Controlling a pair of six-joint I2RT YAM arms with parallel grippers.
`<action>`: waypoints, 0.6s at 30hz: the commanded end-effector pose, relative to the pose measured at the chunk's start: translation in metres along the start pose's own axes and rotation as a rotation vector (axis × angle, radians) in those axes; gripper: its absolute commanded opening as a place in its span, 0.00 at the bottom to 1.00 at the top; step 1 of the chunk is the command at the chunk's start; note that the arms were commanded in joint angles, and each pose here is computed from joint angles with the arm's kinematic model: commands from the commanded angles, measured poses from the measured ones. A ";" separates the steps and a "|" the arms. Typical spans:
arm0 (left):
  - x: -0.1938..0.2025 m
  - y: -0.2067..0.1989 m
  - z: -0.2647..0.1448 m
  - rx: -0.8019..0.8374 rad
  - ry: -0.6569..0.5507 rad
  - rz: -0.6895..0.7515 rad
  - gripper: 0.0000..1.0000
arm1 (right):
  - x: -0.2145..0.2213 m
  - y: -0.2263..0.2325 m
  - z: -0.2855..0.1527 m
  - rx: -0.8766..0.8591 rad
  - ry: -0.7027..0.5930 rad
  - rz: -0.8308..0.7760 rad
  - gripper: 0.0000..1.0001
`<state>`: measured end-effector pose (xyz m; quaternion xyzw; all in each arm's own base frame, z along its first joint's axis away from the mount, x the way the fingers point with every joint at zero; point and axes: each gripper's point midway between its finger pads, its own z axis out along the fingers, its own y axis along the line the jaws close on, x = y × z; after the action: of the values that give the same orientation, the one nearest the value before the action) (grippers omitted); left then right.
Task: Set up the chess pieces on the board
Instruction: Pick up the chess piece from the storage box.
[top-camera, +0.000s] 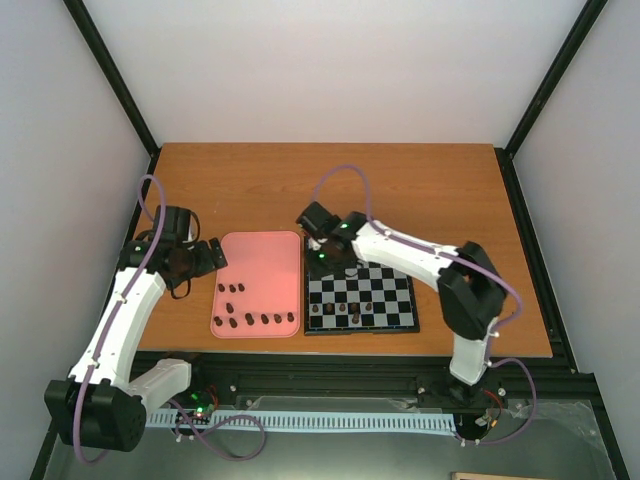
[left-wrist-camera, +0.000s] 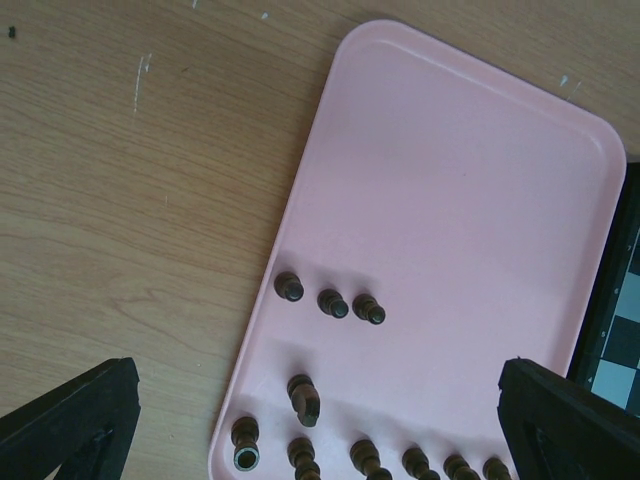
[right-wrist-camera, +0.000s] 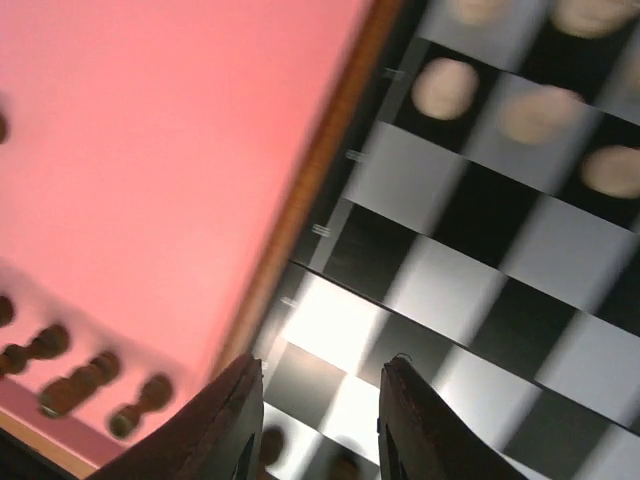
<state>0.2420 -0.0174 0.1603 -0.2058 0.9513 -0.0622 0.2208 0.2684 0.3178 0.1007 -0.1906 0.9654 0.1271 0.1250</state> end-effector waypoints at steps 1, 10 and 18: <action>-0.015 -0.003 -0.021 0.017 -0.067 -0.018 1.00 | -0.006 0.058 0.015 -0.092 0.025 -0.118 0.33; -0.013 0.006 -0.032 -0.011 -0.096 -0.031 1.00 | -0.024 0.130 0.050 -0.205 0.050 -0.251 0.38; -0.013 0.010 -0.043 -0.024 -0.116 -0.035 1.00 | -0.037 0.168 0.077 -0.324 0.078 -0.273 0.36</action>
<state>0.2308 -0.0071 0.1837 -0.2154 0.9423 -0.0452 0.2521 0.2521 0.4810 0.0732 -0.3250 0.9145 0.2258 0.0838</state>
